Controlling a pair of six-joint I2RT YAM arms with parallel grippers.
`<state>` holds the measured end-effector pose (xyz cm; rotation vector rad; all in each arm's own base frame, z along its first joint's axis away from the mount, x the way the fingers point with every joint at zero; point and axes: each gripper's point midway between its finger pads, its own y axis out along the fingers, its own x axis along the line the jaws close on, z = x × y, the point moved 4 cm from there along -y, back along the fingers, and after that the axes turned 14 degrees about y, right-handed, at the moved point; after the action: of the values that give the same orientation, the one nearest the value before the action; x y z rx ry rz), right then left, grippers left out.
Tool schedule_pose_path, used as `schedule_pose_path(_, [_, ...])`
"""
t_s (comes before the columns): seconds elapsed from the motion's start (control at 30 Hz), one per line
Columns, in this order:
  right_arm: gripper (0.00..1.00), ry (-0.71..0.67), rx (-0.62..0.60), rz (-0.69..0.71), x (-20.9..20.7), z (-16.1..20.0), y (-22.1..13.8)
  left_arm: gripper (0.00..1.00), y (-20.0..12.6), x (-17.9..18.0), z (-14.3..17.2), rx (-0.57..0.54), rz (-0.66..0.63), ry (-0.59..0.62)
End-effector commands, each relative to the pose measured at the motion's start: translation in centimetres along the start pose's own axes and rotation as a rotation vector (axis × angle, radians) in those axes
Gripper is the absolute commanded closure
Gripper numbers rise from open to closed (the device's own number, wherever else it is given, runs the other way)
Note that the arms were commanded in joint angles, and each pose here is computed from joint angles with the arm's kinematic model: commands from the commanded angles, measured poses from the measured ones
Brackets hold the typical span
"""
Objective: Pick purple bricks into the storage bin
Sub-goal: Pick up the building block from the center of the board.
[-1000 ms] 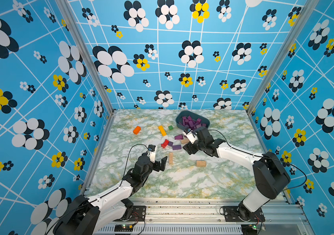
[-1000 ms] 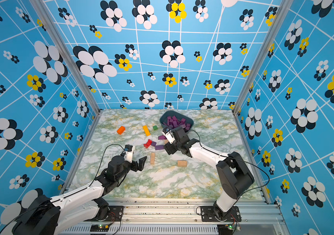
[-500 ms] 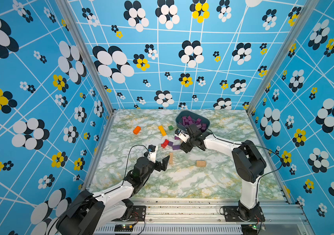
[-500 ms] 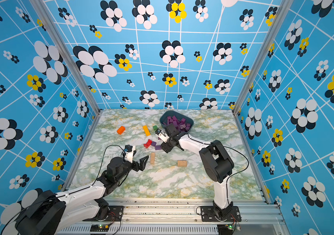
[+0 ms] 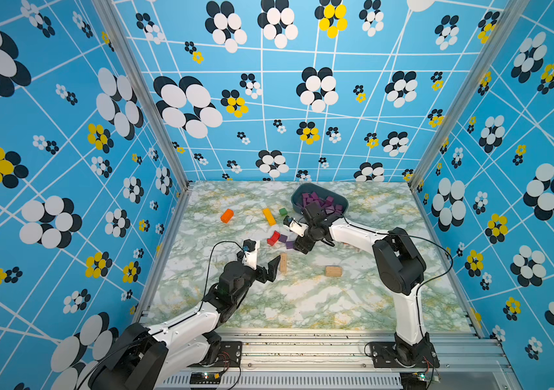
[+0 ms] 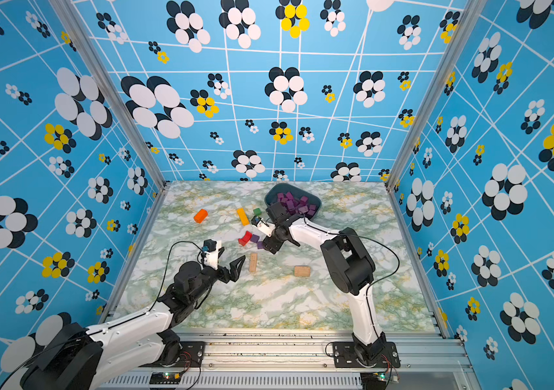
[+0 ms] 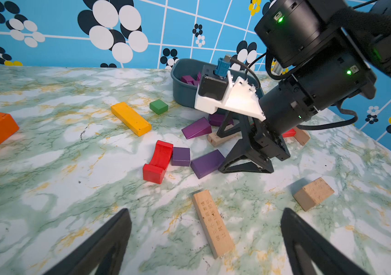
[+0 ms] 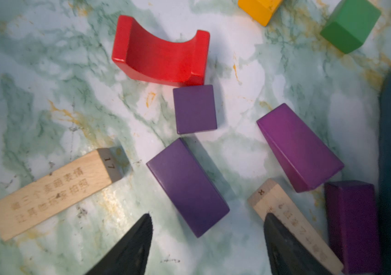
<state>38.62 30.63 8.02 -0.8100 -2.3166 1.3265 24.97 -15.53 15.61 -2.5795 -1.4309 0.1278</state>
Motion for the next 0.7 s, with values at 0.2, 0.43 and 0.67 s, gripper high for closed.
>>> schedule_pose_path(0.2, [0.28,-0.038,0.057,-0.038,0.9,-0.6,1.7,0.0,-0.2,0.5,0.5,0.02,-0.031,-0.002])
schedule_pose_path(0.43, [0.37,-0.057,0.101,-0.04,1.5,0.3,1.9,0.0,-0.1,0.7,0.8,0.037,-0.044,-0.008])
schedule_pose_path(0.67, [0.41,-0.057,0.127,-0.044,1.8,1.1,2.3,0.01,-0.2,0.8,0.7,0.04,-0.053,-0.008])
